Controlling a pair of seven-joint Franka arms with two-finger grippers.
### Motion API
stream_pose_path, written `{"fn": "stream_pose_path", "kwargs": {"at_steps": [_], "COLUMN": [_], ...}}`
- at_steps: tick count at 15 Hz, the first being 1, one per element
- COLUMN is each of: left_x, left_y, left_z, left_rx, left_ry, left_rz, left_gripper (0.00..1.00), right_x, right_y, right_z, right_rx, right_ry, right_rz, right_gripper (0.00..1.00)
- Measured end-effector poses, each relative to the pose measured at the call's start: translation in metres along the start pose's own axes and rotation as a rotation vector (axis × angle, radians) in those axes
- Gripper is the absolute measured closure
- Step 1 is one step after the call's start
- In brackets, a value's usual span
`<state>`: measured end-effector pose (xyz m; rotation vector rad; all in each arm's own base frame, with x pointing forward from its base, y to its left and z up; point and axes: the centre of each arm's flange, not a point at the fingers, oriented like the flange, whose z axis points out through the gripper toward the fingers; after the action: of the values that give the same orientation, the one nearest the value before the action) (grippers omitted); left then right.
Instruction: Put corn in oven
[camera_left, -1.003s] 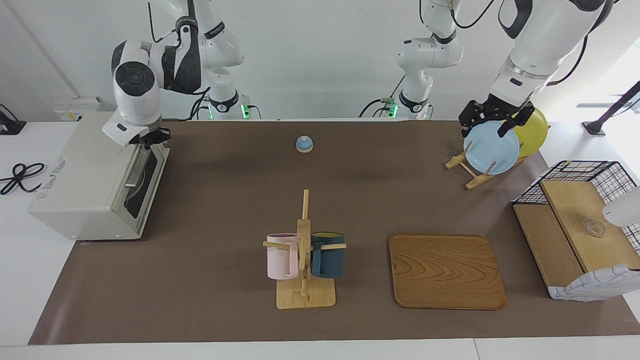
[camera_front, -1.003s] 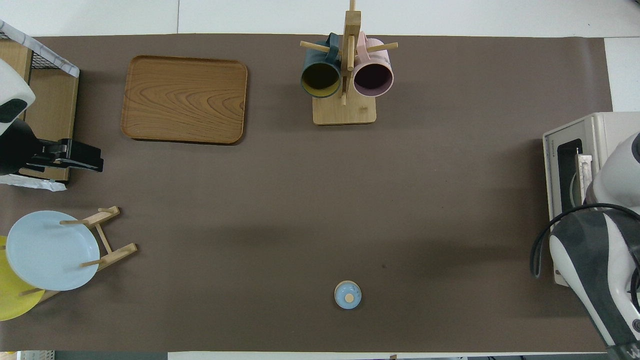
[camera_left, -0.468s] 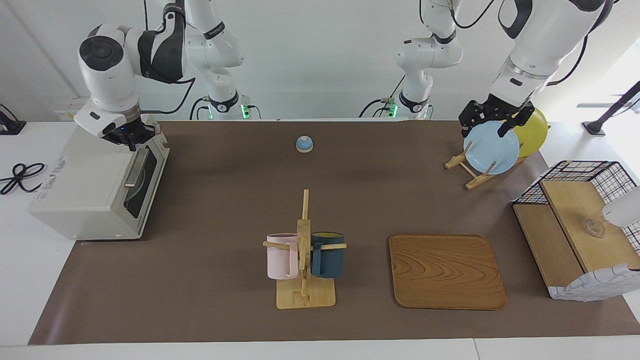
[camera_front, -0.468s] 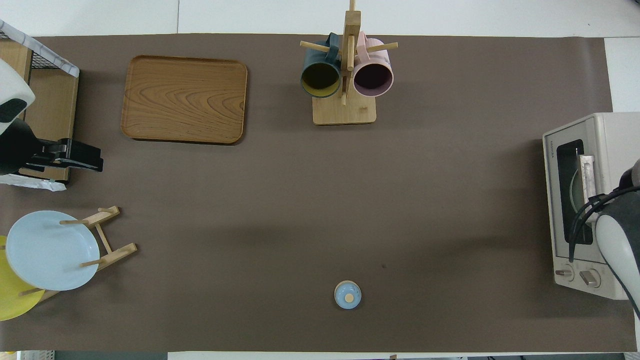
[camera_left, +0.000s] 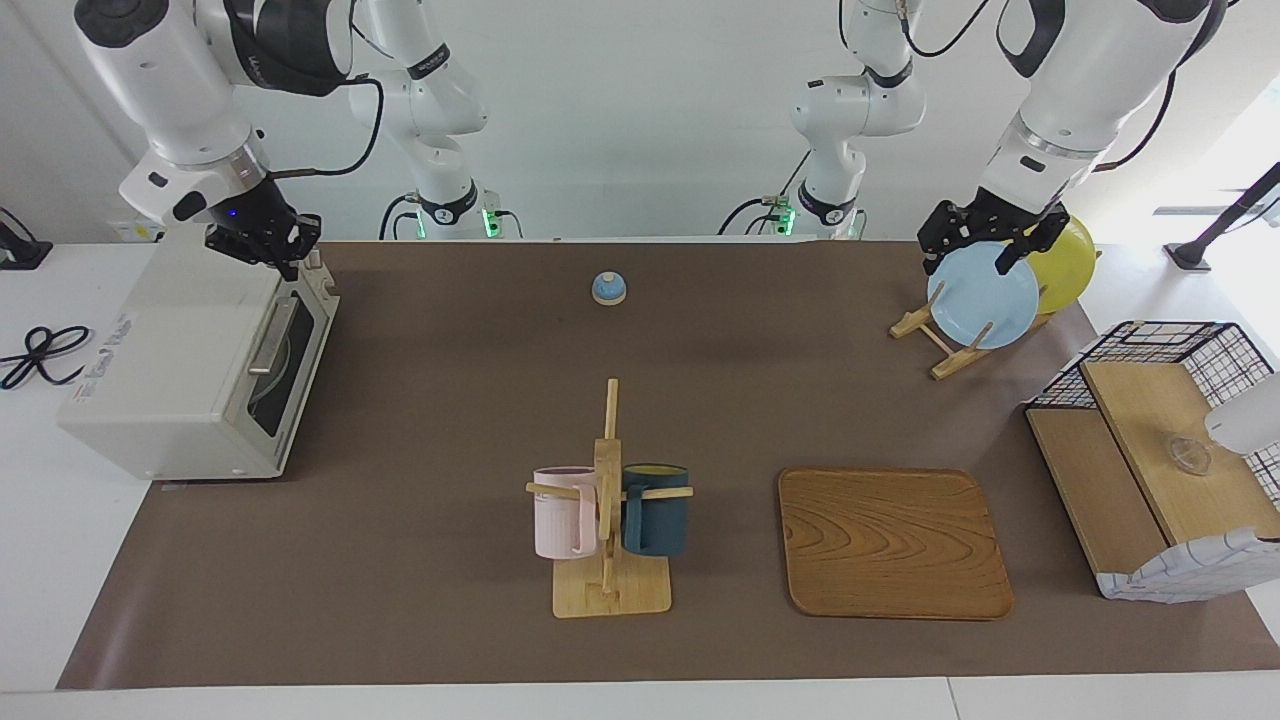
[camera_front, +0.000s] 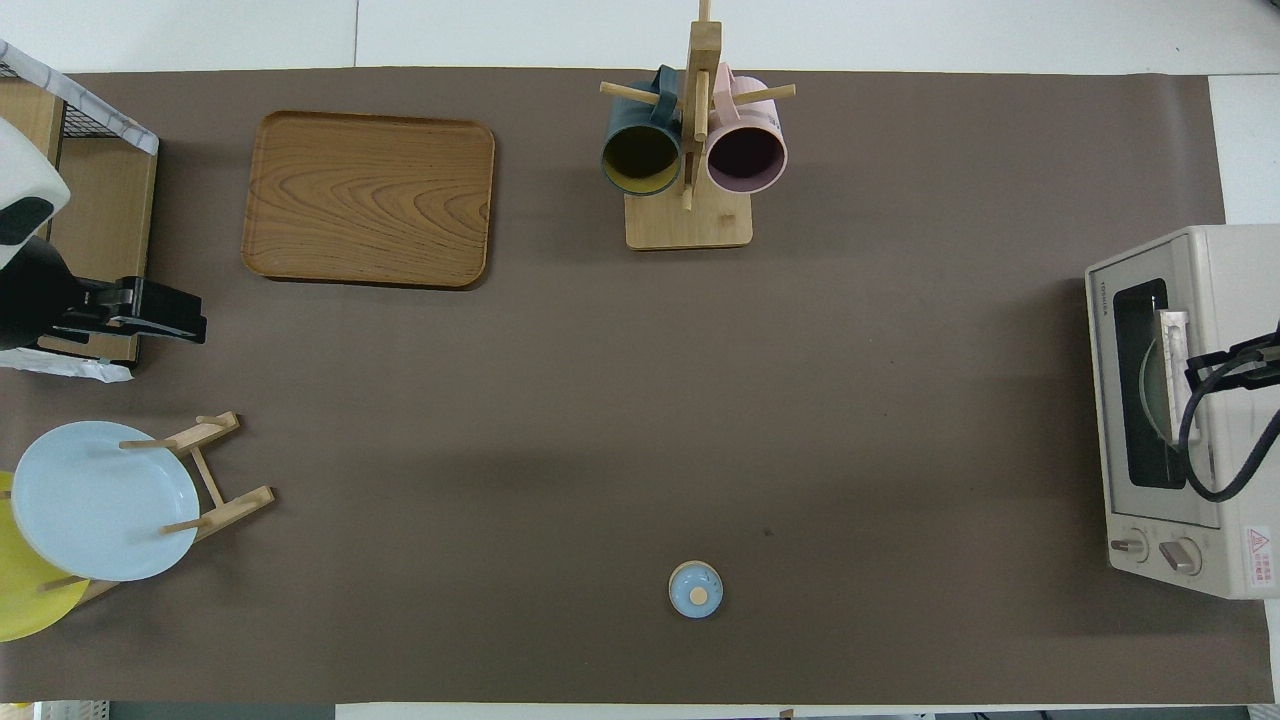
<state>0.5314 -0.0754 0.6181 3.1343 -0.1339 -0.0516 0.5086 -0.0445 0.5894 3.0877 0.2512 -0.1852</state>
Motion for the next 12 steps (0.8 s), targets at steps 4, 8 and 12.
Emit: {"fn": "stream_pose_path", "kwargs": {"at_steps": [4,8,12], "left_x": [0.000,0.000,0.000], "left_y": [0.000,0.000,0.000], "left_z": [0.000,0.000,0.000], "left_rx": [0.000,0.000,0.000], "left_ry": [0.000,0.000,0.000], "left_rz": [0.000,0.000,0.000], "left_gripper": [0.00,0.00,0.00], "right_x": [0.009,0.018,0.020], "right_y": [-0.029,-0.025,-0.022], "right_z": [-0.037,-0.042,-0.040], "right_rx": [0.082,0.086,0.064], "right_ry": [-0.055,-0.055,-0.062], "right_rz": [0.046,0.056,0.061], "right_gripper": [0.96,0.61,0.19]}}
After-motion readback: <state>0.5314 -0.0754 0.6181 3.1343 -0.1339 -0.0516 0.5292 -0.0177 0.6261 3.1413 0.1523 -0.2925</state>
